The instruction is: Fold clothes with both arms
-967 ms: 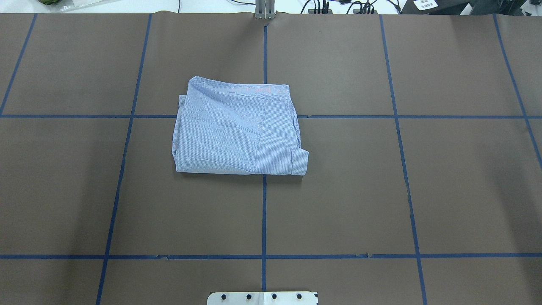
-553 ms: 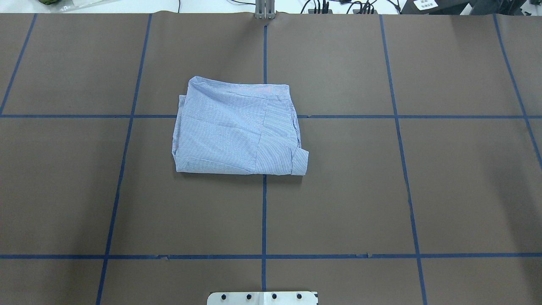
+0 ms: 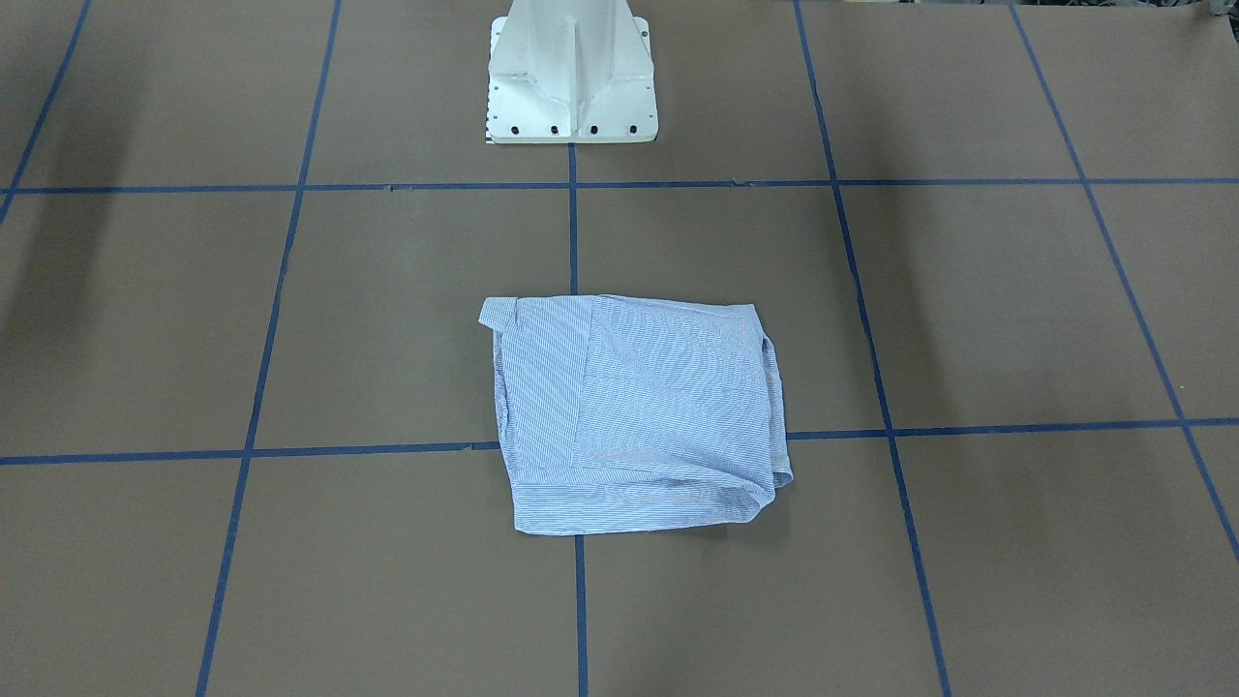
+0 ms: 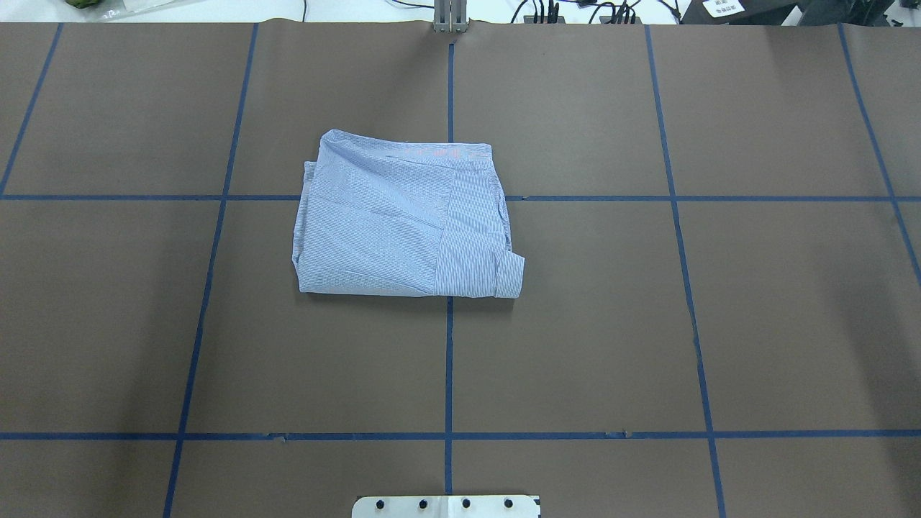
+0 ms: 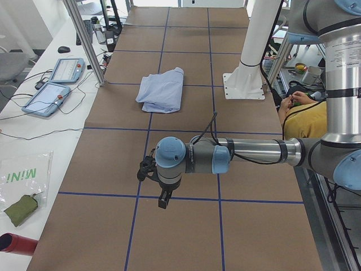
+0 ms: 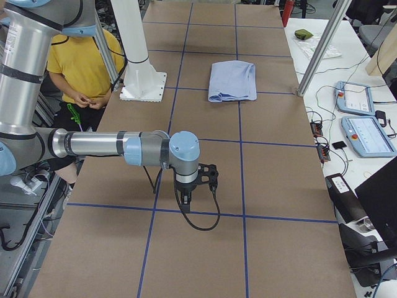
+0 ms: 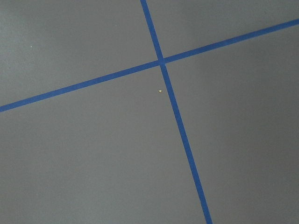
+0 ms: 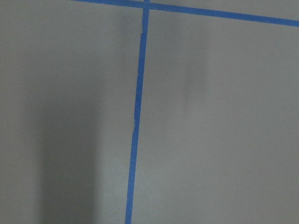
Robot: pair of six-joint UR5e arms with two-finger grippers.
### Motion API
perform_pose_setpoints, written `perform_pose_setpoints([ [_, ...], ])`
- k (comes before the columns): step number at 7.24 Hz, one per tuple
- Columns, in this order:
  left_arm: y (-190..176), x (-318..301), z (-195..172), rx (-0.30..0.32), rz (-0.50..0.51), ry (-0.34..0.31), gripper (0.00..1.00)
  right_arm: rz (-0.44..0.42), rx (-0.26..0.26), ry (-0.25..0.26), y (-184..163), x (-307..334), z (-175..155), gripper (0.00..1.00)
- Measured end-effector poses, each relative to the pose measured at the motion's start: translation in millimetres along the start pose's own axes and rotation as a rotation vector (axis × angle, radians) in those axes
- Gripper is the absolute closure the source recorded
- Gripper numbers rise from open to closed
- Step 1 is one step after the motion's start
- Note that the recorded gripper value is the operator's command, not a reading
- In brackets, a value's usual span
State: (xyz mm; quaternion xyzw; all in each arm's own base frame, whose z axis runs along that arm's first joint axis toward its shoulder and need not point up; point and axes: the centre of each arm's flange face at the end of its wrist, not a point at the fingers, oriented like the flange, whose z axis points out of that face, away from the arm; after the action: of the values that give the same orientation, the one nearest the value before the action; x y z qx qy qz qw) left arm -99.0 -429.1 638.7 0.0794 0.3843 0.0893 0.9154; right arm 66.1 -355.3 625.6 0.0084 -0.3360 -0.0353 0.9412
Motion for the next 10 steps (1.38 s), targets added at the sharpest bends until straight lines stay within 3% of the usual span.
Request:
perform_pose_setpoints([
  [2, -6.0, 2.8, -3.3, 0.007, -0.155, 0.001, 0.0, -0.001, 0.001, 0.0, -0.1, -0.1, -0.1, 0.0],
  [3, -6.1, 4.1, -4.3, 0.015, -0.173, 0.003, 0.0, -0.001, 0.001, 0.0, -0.1, -0.2, -0.2, 0.0],
  [10, -7.6, 5.8, -7.0, 0.066, -0.133, -0.014, 0.0, -0.001, 0.001, -0.004, -0.2, -0.6, -0.1, 0.0],
])
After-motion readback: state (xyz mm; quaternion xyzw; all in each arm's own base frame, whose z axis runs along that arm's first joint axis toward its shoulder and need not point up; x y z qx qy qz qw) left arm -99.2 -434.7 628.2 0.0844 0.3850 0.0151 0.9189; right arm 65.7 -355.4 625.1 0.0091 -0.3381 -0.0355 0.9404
